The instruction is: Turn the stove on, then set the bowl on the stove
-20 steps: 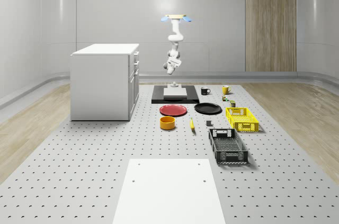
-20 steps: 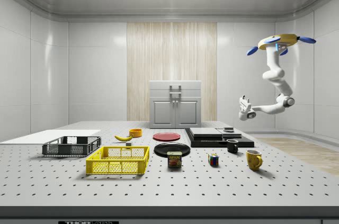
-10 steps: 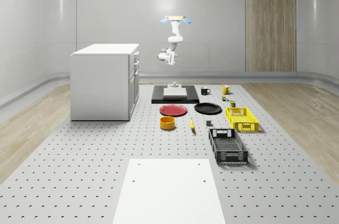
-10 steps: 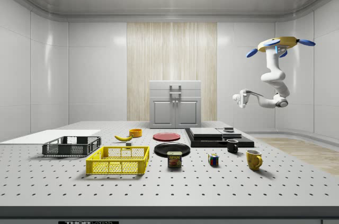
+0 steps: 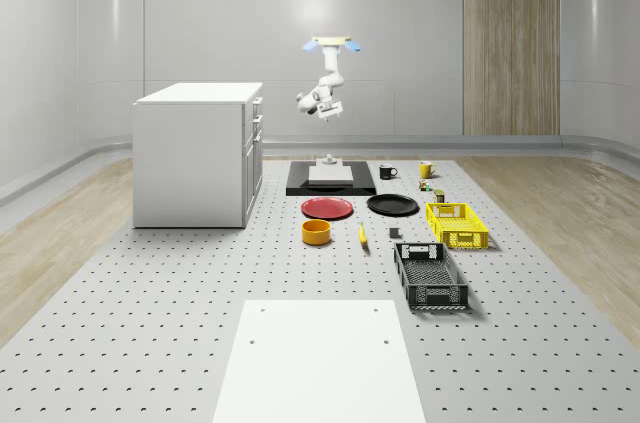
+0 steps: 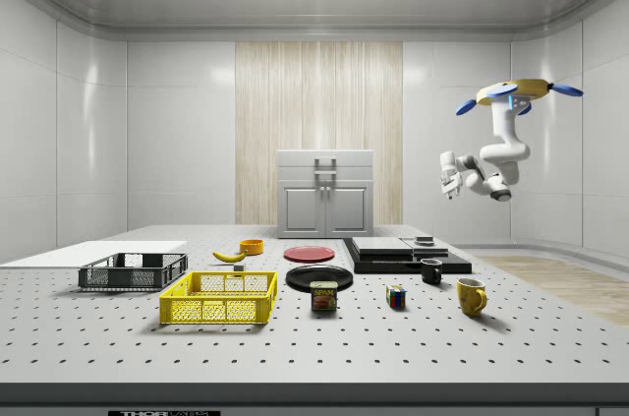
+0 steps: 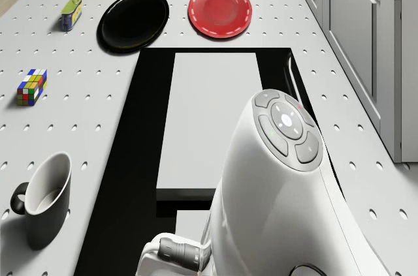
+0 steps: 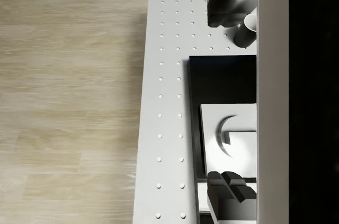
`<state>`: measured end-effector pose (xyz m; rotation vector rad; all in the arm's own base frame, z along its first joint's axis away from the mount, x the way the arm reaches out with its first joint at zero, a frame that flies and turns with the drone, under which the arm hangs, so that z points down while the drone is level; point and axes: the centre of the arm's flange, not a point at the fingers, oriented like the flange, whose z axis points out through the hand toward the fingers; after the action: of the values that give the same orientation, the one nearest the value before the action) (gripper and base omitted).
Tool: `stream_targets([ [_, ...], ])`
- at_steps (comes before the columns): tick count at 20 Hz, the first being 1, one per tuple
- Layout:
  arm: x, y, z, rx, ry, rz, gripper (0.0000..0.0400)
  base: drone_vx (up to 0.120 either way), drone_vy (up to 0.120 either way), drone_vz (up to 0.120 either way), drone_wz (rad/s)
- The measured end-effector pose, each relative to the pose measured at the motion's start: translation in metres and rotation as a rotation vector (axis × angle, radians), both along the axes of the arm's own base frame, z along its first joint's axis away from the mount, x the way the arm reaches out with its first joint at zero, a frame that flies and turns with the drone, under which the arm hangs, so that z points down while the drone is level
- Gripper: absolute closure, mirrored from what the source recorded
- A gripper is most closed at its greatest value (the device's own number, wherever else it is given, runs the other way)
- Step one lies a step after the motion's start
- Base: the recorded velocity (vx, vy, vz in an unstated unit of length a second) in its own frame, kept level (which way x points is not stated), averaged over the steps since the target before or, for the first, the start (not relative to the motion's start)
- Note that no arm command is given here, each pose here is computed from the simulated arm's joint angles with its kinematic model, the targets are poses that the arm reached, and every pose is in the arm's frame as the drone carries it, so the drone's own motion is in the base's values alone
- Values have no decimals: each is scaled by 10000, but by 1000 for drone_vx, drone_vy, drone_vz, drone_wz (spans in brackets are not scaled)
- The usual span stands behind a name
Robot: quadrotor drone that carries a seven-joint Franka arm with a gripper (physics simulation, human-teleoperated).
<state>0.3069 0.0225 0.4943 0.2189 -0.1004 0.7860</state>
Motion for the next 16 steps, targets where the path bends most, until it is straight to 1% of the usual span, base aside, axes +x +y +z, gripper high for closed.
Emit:
stream_targets([
  [3, 0, -94, -21, -973, 25, -27, 0, 120, 0, -120, 0],
  [7, -1, -162, -30, -1672, 47, -44, 0, 120, 0, -120, 0],
  [16, -1, -214, -35, -2202, 67, -55, 0, 120, 0, -120, 0],
])
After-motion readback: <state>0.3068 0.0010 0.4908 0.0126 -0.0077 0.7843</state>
